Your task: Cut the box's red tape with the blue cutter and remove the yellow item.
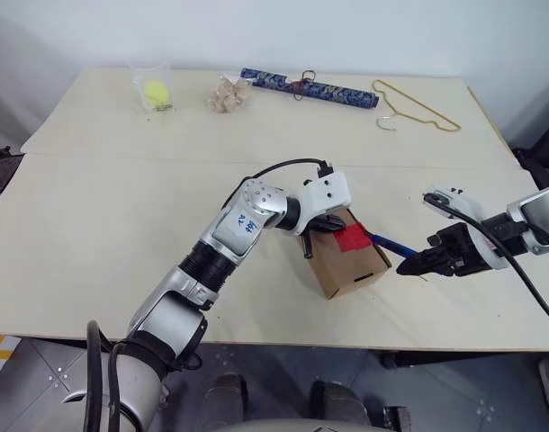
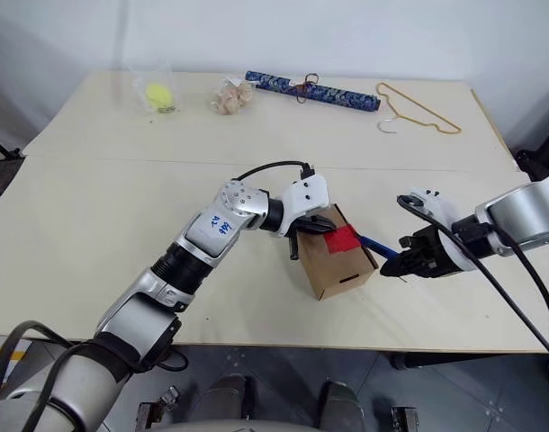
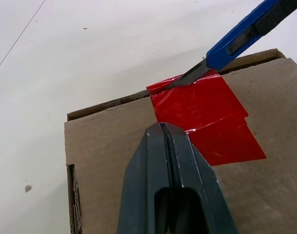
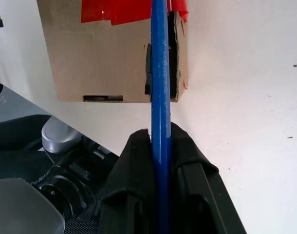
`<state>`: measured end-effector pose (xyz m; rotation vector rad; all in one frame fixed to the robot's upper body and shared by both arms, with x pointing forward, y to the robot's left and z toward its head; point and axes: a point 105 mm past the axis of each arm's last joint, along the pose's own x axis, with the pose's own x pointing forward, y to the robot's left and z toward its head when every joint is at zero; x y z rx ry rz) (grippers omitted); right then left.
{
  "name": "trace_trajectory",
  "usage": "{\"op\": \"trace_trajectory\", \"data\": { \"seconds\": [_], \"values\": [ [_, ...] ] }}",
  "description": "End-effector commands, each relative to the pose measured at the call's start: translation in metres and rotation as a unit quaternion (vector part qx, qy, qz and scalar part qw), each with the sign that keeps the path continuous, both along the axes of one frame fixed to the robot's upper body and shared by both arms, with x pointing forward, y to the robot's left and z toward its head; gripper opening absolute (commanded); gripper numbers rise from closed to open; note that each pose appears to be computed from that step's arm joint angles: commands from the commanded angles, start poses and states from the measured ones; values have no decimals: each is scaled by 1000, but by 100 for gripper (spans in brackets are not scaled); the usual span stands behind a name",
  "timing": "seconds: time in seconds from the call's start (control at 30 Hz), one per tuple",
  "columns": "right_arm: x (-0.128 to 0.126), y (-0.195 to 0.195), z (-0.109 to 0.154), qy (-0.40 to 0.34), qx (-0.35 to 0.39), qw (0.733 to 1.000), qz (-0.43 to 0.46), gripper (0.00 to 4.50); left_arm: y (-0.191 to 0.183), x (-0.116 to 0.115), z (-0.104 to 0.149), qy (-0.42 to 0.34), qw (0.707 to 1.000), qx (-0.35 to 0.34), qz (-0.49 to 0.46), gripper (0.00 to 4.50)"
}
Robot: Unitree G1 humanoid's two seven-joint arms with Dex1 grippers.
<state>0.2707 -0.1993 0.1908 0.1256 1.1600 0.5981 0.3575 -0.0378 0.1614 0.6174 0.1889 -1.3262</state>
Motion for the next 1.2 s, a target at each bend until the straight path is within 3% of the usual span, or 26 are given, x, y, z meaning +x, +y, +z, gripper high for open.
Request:
{"op": "trace_trajectory", "data": {
  "seconds": [0.03,0.17,0.67,0.93,1.2],
  "values": [
    [4,-2,-4,0,-16,1000,-11,9,20,-2,-64,77,992,88,38,0],
    [17,5,2,-15,-23,999,-16,9,20,-2,-63,75,993,88,37,0],
    [22,-2,6,-4,-75,997,-20,9,18,-3,-65,76,993,83,42,0],
    [1,-10,3,8,-101,995,8,9,17,-3,-66,79,993,79,45,0],
    [-18,-6,1,39,-81,995,36,9,16,-2,-64,76,993,75,46,0]
  ]
}}
